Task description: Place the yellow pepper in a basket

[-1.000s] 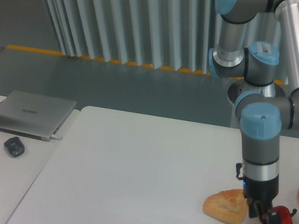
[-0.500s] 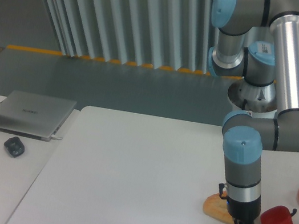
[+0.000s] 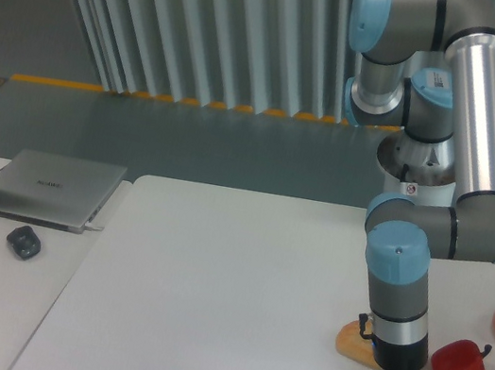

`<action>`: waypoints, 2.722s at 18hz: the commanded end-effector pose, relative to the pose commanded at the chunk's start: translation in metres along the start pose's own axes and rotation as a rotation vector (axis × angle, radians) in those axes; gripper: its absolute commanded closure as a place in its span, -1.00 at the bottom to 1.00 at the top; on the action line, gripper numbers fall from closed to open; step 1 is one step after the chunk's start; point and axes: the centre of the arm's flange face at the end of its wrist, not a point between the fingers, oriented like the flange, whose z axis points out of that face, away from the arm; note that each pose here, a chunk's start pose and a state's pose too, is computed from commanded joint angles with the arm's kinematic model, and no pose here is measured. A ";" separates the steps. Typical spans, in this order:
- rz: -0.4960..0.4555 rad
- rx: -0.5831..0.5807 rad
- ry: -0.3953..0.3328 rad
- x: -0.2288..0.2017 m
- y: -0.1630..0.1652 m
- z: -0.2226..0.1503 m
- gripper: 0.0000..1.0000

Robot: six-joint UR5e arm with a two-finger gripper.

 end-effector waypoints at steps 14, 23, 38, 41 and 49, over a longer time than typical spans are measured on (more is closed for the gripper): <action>-0.014 -0.033 -0.014 -0.005 0.011 0.017 -1.00; -0.026 -0.025 -0.025 -0.004 0.014 0.000 0.18; -0.131 -0.043 -0.041 -0.014 0.101 -0.079 0.53; -0.218 0.009 -0.067 -0.026 0.158 -0.101 0.53; -0.241 0.044 -0.080 -0.043 0.247 -0.099 0.56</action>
